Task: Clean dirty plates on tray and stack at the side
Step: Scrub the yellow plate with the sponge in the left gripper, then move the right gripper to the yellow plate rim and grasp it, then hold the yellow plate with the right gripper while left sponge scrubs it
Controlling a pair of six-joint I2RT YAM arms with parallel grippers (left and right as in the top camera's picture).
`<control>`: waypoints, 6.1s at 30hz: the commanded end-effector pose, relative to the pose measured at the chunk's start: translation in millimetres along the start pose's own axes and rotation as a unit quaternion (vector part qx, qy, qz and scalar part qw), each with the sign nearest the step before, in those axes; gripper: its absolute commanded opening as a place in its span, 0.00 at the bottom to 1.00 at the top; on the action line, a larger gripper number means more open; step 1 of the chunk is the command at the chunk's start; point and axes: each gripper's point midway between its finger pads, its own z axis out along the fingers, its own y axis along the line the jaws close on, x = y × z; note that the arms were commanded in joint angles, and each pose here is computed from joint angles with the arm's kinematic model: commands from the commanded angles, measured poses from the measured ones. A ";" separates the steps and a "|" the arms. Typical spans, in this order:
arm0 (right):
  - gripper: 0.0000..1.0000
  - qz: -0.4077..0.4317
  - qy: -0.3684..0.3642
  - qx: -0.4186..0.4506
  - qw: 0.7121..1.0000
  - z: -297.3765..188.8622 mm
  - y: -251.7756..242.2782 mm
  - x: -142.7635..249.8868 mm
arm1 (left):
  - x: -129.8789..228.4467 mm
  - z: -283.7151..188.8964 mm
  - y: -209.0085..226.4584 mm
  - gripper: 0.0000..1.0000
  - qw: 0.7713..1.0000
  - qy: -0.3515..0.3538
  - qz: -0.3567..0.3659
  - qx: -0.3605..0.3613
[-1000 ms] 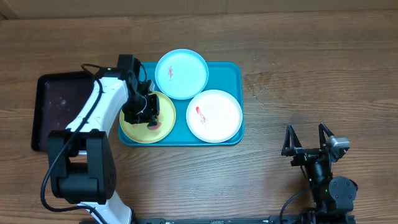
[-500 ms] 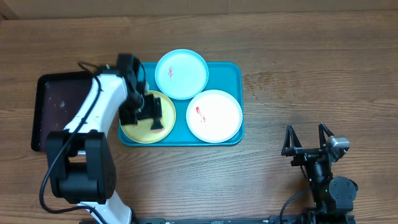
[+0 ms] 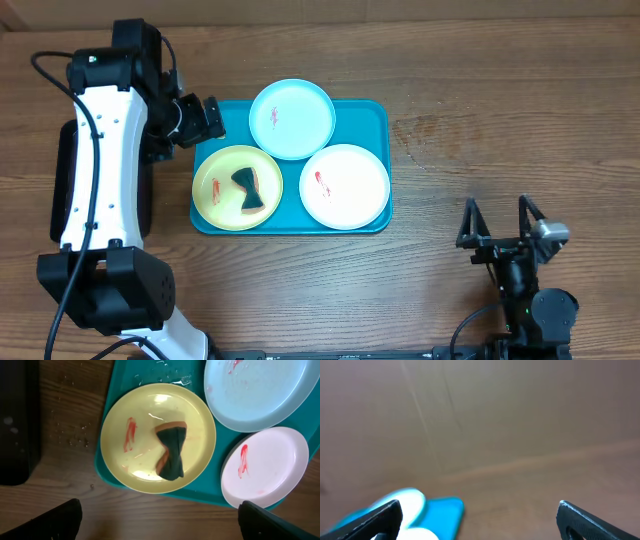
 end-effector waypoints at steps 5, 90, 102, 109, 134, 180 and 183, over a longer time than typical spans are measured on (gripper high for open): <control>1.00 0.077 -0.166 -0.177 0.967 -28.1 64.5 -88.7 | 3.7 5.0 0.1 1.00 1.000 0.007 -0.003 -0.003; 0.17 -0.006 0.619 -0.076 0.781 148.3 268.1 288.6 | 55.0 120.7 -15.2 0.56 0.993 0.091 0.025 0.074; 0.17 0.014 0.645 -0.087 0.759 135.1 273.1 293.6 | 43.1 157.4 -15.4 0.59 0.995 0.042 -0.029 0.084; 0.17 0.012 0.642 -0.083 0.762 137.2 271.3 293.4 | 45.3 167.5 -15.4 0.49 0.995 0.041 -0.029 0.087; 0.17 0.011 0.645 -0.081 0.760 136.2 269.3 293.7 | 49.9 181.3 -11.0 0.44 0.999 0.019 -0.024 0.025; 0.17 0.012 0.643 -0.078 0.762 138.9 266.7 293.1 | -3.7 181.4 -4.0 0.04 0.992 -0.076 -0.058 0.084; 0.17 0.012 0.643 -0.078 0.762 138.8 266.7 293.1 | -3.4 182.8 -11.4 0.04 0.990 -0.070 -0.056 0.105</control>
